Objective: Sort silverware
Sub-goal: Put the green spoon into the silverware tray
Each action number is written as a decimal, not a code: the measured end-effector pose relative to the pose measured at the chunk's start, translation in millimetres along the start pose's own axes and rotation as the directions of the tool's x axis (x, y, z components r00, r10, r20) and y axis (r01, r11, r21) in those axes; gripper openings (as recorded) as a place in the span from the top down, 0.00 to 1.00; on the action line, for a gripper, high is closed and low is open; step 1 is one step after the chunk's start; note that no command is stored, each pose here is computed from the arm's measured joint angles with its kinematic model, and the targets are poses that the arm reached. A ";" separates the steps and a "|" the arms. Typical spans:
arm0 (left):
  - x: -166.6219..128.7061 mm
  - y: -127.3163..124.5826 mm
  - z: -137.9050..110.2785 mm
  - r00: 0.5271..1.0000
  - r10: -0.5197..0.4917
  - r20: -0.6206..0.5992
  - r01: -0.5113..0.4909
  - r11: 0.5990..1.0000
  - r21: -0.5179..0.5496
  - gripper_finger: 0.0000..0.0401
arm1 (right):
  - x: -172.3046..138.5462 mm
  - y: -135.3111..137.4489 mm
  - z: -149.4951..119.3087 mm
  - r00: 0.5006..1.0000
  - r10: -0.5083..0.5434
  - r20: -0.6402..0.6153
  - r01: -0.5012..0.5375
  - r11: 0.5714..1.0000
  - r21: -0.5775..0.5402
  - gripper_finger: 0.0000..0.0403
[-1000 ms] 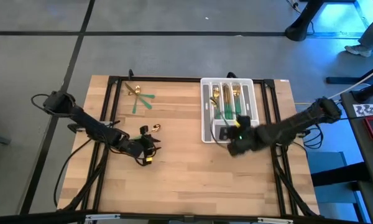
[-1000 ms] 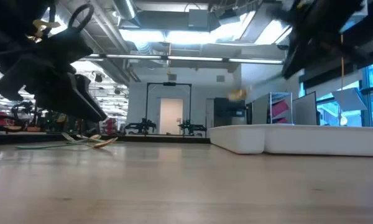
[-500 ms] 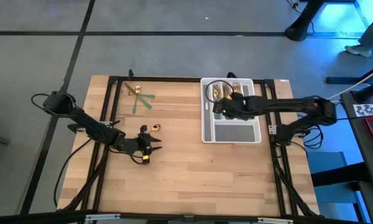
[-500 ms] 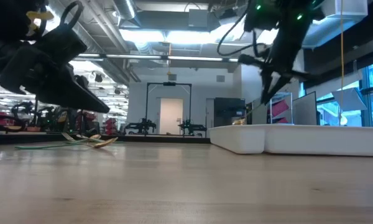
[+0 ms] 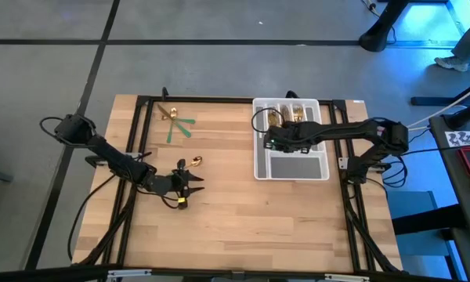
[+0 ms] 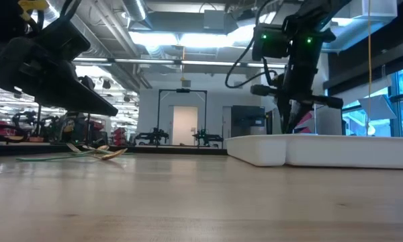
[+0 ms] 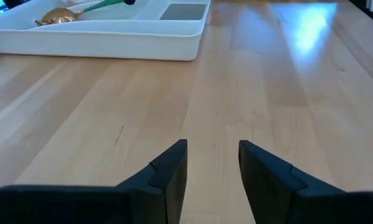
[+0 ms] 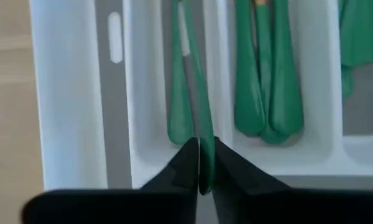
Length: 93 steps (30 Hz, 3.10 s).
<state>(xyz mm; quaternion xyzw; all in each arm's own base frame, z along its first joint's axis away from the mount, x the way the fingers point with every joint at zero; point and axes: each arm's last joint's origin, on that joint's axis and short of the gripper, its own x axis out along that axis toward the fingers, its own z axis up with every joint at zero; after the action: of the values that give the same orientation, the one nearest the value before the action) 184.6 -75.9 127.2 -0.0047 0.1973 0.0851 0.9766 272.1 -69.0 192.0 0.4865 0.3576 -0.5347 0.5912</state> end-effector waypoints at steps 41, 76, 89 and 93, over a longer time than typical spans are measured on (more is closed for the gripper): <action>-6.0 23.7 58.8 0.682 0.390 -0.619 -0.417 0.902 0.110 0.72 | -26.5 2.1 -274.8 0.675 0.735 0.060 -0.289 0.338 -0.896 0.56; 32.3 63.4 12.0 0.853 -0.026 -0.521 -0.136 0.953 -0.271 0.98 | -73.7 -20.4 -313.6 0.591 0.797 0.126 -0.194 0.292 -0.937 0.56; 17.6 -14.7 73.9 0.967 0.003 0.253 0.067 0.960 -0.271 0.99 | -9.6 27.6 -295.1 0.622 0.754 0.212 -0.197 0.413 -0.889 0.56; 16.6 -31.7 76.4 0.925 0.006 0.381 0.100 0.961 -0.257 0.99 | 4.2 48.7 -296.9 0.526 0.825 0.209 -0.243 0.381 -0.892 0.56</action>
<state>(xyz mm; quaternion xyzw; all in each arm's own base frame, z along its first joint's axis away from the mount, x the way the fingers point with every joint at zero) 234.4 -101.2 190.5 -0.1267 -0.0082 0.0870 0.9881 349.5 212.0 117.0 0.0597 0.1320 -0.2081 0.9673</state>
